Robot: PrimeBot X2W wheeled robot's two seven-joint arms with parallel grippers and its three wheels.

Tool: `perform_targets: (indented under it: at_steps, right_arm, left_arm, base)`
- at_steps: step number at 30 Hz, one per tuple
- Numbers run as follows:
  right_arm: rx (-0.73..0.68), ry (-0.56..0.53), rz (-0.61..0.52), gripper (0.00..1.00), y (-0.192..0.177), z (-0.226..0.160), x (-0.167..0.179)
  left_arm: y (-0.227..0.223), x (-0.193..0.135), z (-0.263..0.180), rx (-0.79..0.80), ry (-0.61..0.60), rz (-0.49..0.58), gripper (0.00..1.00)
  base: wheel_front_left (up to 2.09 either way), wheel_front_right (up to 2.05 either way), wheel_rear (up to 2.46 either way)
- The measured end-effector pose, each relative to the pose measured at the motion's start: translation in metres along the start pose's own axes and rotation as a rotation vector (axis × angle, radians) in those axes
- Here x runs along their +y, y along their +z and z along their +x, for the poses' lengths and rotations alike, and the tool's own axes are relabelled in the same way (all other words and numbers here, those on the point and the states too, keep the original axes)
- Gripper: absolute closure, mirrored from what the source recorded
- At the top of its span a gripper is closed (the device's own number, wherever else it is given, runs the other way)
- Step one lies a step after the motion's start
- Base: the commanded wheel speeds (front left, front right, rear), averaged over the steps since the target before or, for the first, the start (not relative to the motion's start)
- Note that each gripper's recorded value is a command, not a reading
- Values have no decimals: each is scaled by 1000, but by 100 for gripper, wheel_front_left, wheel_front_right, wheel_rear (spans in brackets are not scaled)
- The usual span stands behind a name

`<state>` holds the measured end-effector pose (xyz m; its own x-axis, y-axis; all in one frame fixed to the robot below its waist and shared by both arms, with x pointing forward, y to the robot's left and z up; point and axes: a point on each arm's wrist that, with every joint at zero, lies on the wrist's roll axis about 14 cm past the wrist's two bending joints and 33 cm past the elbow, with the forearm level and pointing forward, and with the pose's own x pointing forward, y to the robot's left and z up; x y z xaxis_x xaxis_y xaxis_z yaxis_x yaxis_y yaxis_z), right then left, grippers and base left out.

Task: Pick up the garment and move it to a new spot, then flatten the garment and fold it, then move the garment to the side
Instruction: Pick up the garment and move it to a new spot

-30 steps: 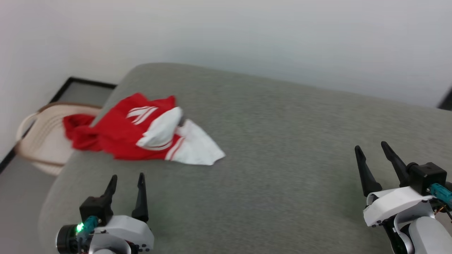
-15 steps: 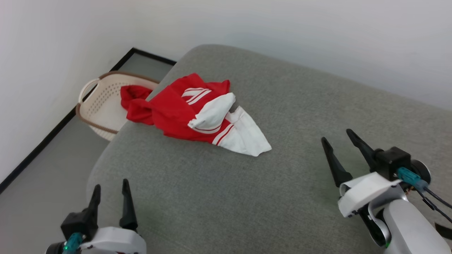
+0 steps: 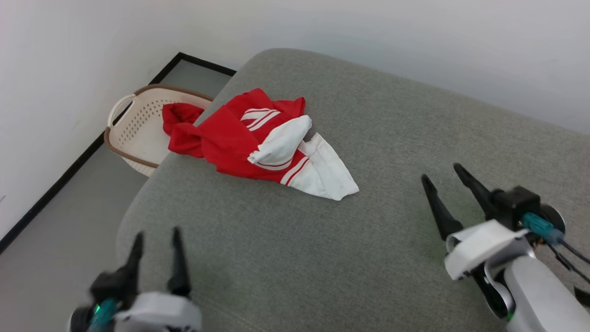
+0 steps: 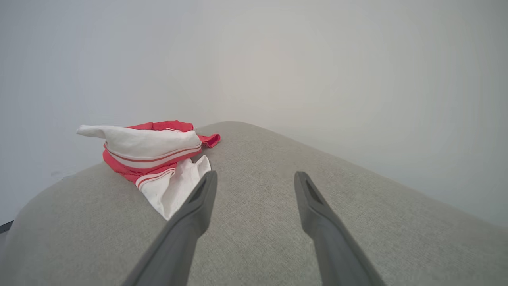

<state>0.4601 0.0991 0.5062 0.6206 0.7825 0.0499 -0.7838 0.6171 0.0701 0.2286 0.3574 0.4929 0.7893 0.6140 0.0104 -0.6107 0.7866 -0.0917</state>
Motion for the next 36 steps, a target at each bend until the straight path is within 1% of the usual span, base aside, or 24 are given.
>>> perform_targets:
  at_steps: [3,5,7,9,12,13,14,15,17,19,21,23,24,27,29,32,34,36]
  right_arm:
    - [22,-32,11,0,-11,-13,-8]
    - [33,-37,17,0,-16,-20,-7]
    - [22,-34,19,0,-14,-22,-3]
    - [14,-36,15,0,-11,-25,-2]
    - [11,-72,1,0,-9,-36,-16]
    - [11,-86,-2,0,-9,-39,-22]
    - [6,-101,-3,0,-7,-42,-27]
    - [0,-115,-3,0,-5,-44,-33]
    - [-18,-141,-7,0,-1,-47,-44]
    - [-28,-169,-9,0,1,-51,-56]
    - [-27,-204,1,0,-3,-58,-69]
    - [-18,-234,13,0,-10,-65,-79]
    - [-10,-245,12,0,-14,-68,-83]
    - [-2,-286,17,0,-21,-77,-99]
    - [8,-316,26,0,-27,-83,-110]
    - [21,-357,38,0,-37,-92,-124]
    - [25,-376,44,0,-42,-95,-132]
    - [35,-393,49,0,-49,-99,-138]
  left_arm:
    - [7,-21,18,-18,-99,63,0]
    - [23,-25,36,-56,-137,94,0]
    - [37,-30,56,-81,-188,148,0]
    - [44,-42,75,-63,-245,209,0]
    - [64,-69,106,-64,-319,238,0]
    - [68,-76,116,-58,-344,271,0]
    - [71,-81,126,-41,-358,295,0]
    - [69,-87,136,-4,-368,296,0]
    - [67,-107,151,37,-421,343,0]
    - [64,-124,168,103,-456,349,0]
    - [50,-137,182,202,-478,338,0]
    - [28,-154,188,327,-513,322,0]
    - [18,-160,190,384,-529,330,0]
    - [-12,-169,195,571,-549,345,0]
    - [-41,-175,190,722,-563,338,0]
    - [-75,-176,185,889,-561,363,0]
    - [-90,-169,190,956,-533,392,0]
    - [-106,-163,193,1005,-509,445,0]
  base:
    - [0,0,0]
    - [0,0,0]
    - [0,0,0]
    - [0,0,0]
    - [0,0,0]
    - [0,0,0]
    - [0,0,0]
    - [0,0,0]
    - [0,0,0]
    - [0,0,0]
    - [0,0,0]
    - [0,0,0]
    - [0,0,0]
    - [0,0,0]
    - [0,0,0]
    - [0,0,0]
    - [0,0,0]
    - [0,0,0]
